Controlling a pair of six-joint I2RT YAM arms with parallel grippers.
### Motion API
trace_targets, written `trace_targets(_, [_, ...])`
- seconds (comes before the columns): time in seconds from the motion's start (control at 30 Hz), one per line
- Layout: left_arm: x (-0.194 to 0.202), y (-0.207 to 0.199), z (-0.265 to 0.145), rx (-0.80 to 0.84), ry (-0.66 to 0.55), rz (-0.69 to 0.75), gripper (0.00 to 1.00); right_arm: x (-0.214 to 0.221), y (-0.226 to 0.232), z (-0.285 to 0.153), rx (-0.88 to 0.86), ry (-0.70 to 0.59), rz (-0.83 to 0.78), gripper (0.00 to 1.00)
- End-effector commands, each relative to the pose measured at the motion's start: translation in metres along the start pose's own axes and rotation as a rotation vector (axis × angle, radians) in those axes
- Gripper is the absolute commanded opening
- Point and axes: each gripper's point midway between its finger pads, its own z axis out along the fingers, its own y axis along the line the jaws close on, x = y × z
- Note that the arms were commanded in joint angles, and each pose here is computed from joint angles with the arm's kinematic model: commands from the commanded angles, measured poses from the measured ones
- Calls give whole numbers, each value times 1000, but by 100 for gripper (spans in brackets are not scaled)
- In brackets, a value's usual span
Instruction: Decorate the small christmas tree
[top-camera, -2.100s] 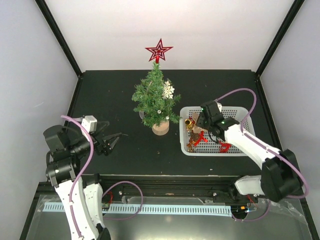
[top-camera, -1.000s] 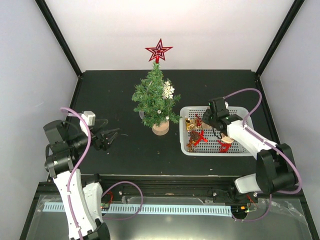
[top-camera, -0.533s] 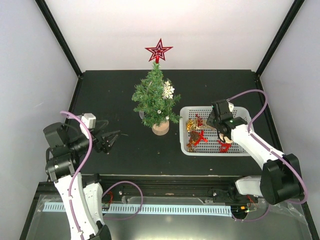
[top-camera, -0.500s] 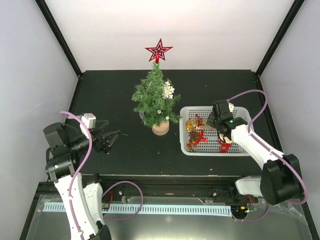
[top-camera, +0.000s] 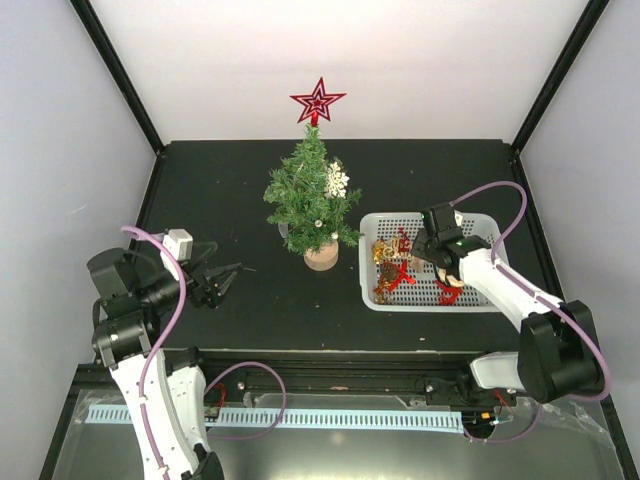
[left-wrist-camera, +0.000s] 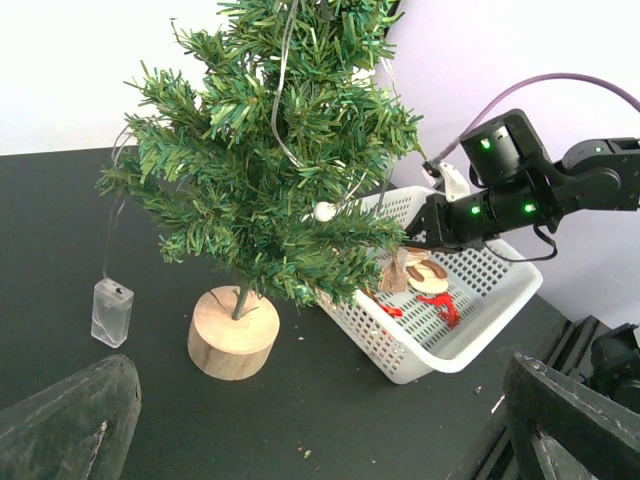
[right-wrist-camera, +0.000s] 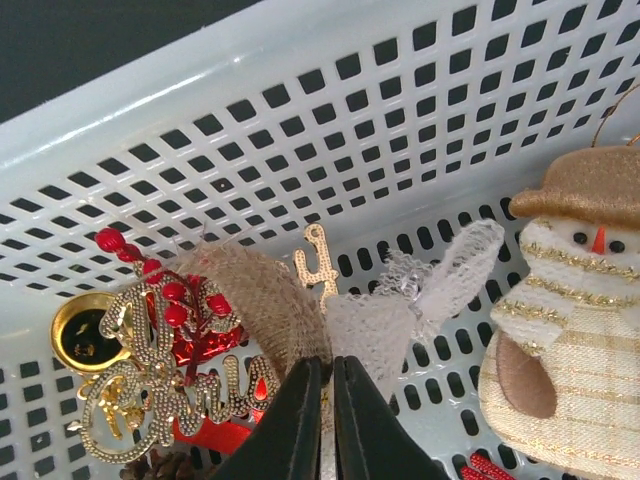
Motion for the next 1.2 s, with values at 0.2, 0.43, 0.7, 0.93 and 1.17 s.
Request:
trace_targets(0.2, [-1,-5,-1,17,-16,10,99,-11,2,-7,-24,-44,1,1])
trace_targets(0.43, [0,-6,-1,19,-17,6,99,-29,14,-39,-114,-108,18,1])
trace_targets(0.7, [1,-7,-1,25,-24,8,99,-47,28,-101,-261,-196,-31,1])
trace_targets(0.93, [1,-9,-2,27,-30,16,99,-30,12,-82,-181,-149,-53,1])
trace_targets(1.17, [0,-11,-3,32,-22,26,99,-39,45,-140,-463,-240,-67,1])
